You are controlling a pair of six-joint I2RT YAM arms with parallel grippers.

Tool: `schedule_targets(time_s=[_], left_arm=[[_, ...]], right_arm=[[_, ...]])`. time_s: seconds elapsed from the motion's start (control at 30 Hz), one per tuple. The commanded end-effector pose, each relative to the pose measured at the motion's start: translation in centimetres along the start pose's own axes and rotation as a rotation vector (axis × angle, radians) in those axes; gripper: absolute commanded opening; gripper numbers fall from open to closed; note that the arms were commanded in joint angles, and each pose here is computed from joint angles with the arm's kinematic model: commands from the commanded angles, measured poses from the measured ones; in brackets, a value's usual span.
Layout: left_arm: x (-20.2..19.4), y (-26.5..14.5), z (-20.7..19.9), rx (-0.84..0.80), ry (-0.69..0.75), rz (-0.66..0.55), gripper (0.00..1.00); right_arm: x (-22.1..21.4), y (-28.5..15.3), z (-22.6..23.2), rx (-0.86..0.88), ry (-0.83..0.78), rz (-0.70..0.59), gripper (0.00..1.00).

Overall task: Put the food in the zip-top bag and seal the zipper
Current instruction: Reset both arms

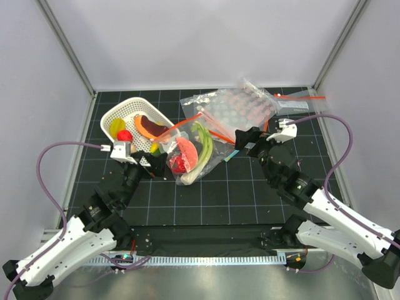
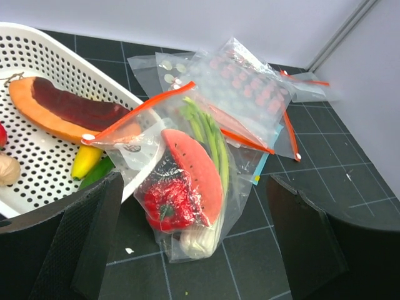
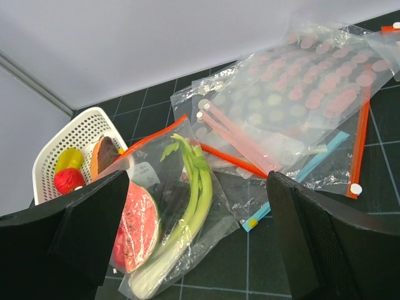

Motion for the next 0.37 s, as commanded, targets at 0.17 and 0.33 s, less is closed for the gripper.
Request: schedule_targets(time_s=[0.17, 0.33], left_arm=[[0.51, 0.29, -0.58, -0.024, -0.033, -0.034, 1.0], [0.66, 0.21, -0.36, -0.015, -0.029, -0.044, 1.0]], right_arm=[[1.07, -0.38, -1.23, -0.062, 0.055, -0.063, 1.0], [0.65, -0.35, -0.86, -0.03, 0.034, -0.054, 1.0]])
Point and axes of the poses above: each gripper's point midway between its finger pads, its own y axis out along the fingers, its own z axis along the line the jaws close on, x = y × z, the point moved 2 cm from there along -y, back along the fingers, and after that the axes turned 10 degrees about -y, right-handed, at the moved point
